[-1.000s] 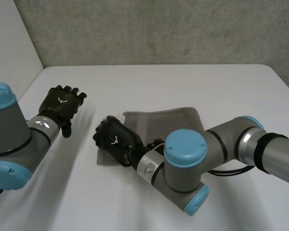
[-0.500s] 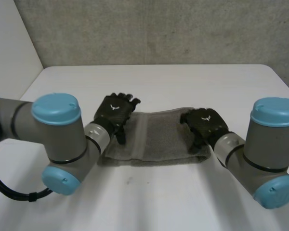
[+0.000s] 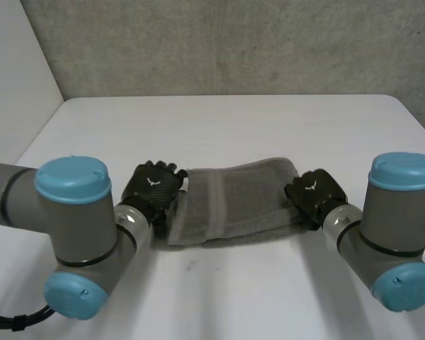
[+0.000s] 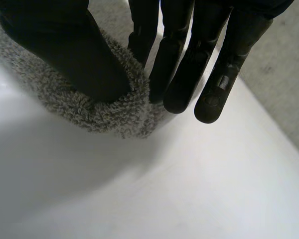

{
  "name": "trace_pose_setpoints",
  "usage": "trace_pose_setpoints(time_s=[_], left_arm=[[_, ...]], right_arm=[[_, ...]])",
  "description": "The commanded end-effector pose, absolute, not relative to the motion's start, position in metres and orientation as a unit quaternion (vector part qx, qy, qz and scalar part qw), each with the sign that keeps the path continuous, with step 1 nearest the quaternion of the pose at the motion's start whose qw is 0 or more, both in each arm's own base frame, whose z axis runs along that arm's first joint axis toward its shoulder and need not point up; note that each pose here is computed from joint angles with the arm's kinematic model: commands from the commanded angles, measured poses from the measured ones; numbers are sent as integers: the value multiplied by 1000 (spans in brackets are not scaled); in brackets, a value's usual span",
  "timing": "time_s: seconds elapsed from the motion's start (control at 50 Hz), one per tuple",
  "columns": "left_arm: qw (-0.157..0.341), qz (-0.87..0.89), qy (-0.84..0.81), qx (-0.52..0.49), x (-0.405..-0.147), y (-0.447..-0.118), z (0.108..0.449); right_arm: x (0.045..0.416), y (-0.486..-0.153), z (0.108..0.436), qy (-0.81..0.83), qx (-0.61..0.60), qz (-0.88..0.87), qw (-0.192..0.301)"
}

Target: Fold the laundry

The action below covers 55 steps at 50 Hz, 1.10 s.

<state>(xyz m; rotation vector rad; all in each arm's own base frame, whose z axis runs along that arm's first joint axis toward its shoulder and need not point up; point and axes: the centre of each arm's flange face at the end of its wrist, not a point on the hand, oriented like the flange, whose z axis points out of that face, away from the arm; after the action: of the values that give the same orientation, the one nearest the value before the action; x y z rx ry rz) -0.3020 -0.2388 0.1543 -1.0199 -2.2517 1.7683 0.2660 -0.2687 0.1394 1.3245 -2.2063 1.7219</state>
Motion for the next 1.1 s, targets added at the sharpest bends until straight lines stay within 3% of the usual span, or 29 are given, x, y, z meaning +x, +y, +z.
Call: trace_pose_setpoints(time_s=[0.02, 0.14, 0.18, 0.32, 0.46, 0.5, 0.58, 0.62, 0.74, 0.8, 0.9, 0.94, 1.1], left_arm=[[34, 621, -727, -292, -277, -246, 195], [14, 640, -723, -260, -256, -256, 213], [4, 649, -721, -243, -244, -261, 222], [9, 653, -731, -198, -227, -270, 226], [49, 655, -734, -174, -232, -272, 228], [65, 658, -729, -177, -237, -274, 229], [92, 653, -728, -189, -249, -278, 225], [131, 646, -723, -207, -273, -272, 223], [171, 625, -732, -211, -297, -264, 213], [180, 597, -753, -211, -307, -262, 197], [143, 544, -799, -212, -311, -256, 163], [106, 528, -817, -204, -305, -257, 148], [63, 513, -823, -236, -300, -254, 132]], right_arm=[[313, -264, 188, -601, 490, 630, 47], [374, -215, 192, -523, 541, 658, -27], [399, -184, 174, -482, 580, 651, -84], [420, -142, 133, -443, 639, 608, -159], [416, -167, 170, -473, 578, 641, -177], [391, -210, 200, -544, 481, 661, -192], [365, -238, 223, -608, 372, 663, -230], [345, -252, 229, -657, 292, 643, -264], [326, -269, 217, -718, 249, 591, -270], [331, -276, 196, -752, 257, 548, -262], [339, -282, 169, -784, 282, 487, -260], [344, -284, 150, -792, 309, 463, -251], [356, -279, 133, -765, 393, 470, -201]])
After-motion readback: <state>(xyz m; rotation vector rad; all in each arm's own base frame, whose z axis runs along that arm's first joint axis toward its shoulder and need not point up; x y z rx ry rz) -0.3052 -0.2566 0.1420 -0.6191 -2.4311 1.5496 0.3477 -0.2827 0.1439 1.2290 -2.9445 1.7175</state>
